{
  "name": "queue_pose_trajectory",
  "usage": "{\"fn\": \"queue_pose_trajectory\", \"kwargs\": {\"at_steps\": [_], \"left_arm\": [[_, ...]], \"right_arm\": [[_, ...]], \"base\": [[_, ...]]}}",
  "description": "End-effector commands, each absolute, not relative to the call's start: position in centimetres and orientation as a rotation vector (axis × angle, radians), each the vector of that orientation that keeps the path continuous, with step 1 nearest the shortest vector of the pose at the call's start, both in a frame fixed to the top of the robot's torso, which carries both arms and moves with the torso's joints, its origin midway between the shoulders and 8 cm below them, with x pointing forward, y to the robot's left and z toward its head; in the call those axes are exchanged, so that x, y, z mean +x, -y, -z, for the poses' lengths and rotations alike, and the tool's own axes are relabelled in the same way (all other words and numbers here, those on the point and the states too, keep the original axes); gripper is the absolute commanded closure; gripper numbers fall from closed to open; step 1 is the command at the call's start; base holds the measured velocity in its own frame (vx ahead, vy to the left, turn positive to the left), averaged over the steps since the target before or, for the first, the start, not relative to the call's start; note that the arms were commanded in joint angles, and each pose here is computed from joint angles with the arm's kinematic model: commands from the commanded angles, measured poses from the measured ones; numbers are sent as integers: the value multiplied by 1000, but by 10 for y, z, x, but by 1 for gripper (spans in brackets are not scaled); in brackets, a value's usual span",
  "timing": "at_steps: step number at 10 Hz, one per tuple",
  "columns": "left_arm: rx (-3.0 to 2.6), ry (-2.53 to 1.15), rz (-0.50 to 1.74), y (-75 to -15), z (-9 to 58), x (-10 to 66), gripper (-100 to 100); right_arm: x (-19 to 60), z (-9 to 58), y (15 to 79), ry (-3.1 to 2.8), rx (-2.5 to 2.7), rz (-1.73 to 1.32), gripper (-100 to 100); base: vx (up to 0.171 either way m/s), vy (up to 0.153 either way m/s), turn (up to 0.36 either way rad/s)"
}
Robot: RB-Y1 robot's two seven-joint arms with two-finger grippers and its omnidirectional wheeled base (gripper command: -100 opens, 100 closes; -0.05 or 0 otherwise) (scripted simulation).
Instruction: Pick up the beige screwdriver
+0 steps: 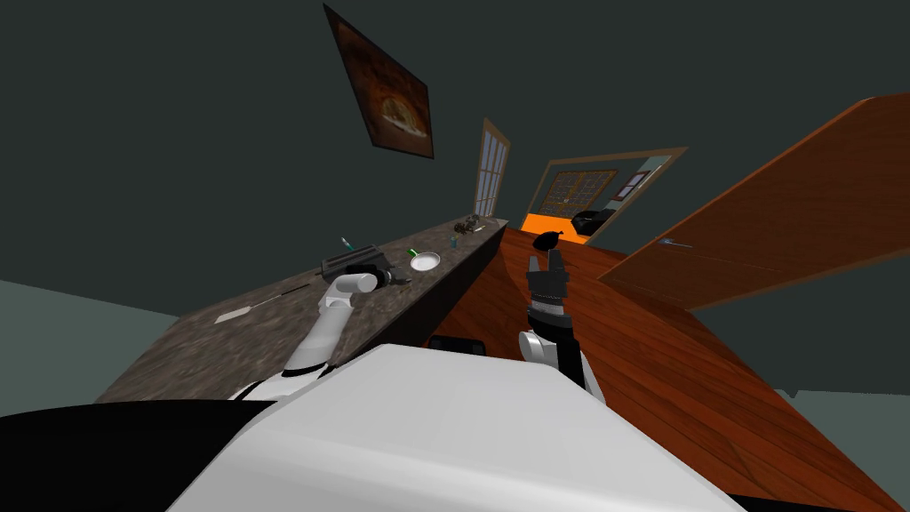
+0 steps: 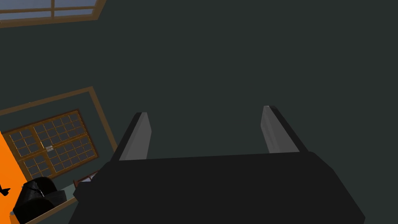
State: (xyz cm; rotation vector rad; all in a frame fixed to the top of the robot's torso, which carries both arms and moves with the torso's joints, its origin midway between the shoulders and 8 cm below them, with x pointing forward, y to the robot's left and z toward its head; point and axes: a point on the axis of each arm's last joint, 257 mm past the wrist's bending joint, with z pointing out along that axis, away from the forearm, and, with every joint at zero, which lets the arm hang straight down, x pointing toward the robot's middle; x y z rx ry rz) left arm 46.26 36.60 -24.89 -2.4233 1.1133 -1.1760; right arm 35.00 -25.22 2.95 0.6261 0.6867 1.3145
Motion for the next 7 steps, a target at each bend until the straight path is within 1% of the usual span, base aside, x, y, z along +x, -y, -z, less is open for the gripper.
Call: {"fn": "queue_pose_trajectory", "kwargs": {"at_steps": [1, 7], "left_arm": [[-2499, -1097, 1118, -372, 260, 455, -100], [-2716, -1049, 911, -386, 294, 423, -100]], "right_arm": [[350, -29, 252, -687, 626, -1315, 0], [350, -29, 252, -687, 626, -1314, 0]], "base": [[19, -2, -40], [22, 0, -28]]}}
